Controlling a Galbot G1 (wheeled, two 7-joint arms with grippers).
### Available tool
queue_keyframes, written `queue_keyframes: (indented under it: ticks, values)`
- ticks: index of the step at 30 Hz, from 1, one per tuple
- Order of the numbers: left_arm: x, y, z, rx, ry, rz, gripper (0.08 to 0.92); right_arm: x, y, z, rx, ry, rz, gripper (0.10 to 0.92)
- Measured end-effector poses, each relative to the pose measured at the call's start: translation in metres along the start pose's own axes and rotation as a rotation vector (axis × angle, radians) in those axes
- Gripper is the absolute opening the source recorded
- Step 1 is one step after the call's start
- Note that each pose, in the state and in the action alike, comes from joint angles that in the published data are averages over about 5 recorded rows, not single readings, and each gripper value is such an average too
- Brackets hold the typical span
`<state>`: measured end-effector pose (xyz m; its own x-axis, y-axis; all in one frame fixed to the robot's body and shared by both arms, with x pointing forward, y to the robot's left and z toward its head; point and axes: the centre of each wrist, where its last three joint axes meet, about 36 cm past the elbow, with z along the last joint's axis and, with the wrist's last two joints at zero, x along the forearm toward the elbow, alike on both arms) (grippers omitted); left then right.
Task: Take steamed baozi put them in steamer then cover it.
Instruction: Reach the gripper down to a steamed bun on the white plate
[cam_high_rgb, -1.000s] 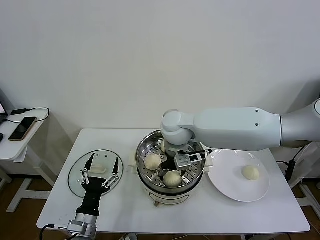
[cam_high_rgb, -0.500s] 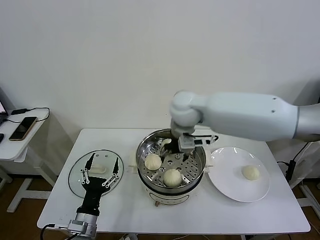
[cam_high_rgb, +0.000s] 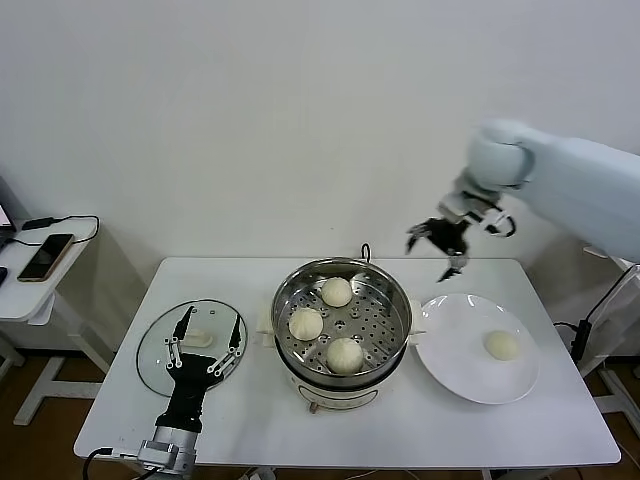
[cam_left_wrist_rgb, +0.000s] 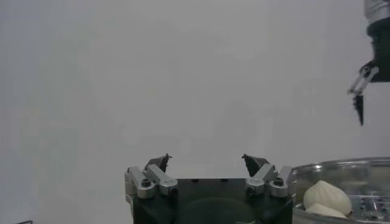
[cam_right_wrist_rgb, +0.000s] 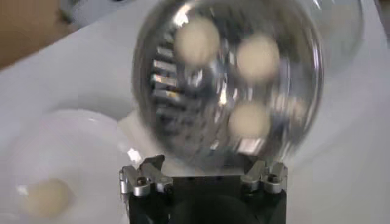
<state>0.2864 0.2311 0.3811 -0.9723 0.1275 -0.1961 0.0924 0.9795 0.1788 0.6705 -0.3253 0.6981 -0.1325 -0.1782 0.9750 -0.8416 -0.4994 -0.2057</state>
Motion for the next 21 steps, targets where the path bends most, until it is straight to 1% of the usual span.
queue_keyframes:
  ticks: [5,9,14,21]
  values:
    - [0.0,0.0,0.0,-0.001,0.004,-0.001,0.823,-0.02,0.044,0.061,-0.212,0.009,-0.018,0.823]
    - [0.001,-0.001,0.0,-0.001,0.008,-0.002,0.823,-0.043,0.078,0.095,-0.332,0.021,-0.037,0.823]
    - [0.001,0.0,0.001,-0.004,0.012,-0.004,0.823,-0.072,0.109,0.12,-0.428,0.039,-0.049,0.823]
    - [0.001,0.001,0.003,-0.006,0.016,-0.007,0.823,-0.108,0.135,0.139,-0.503,0.054,-0.045,0.823]
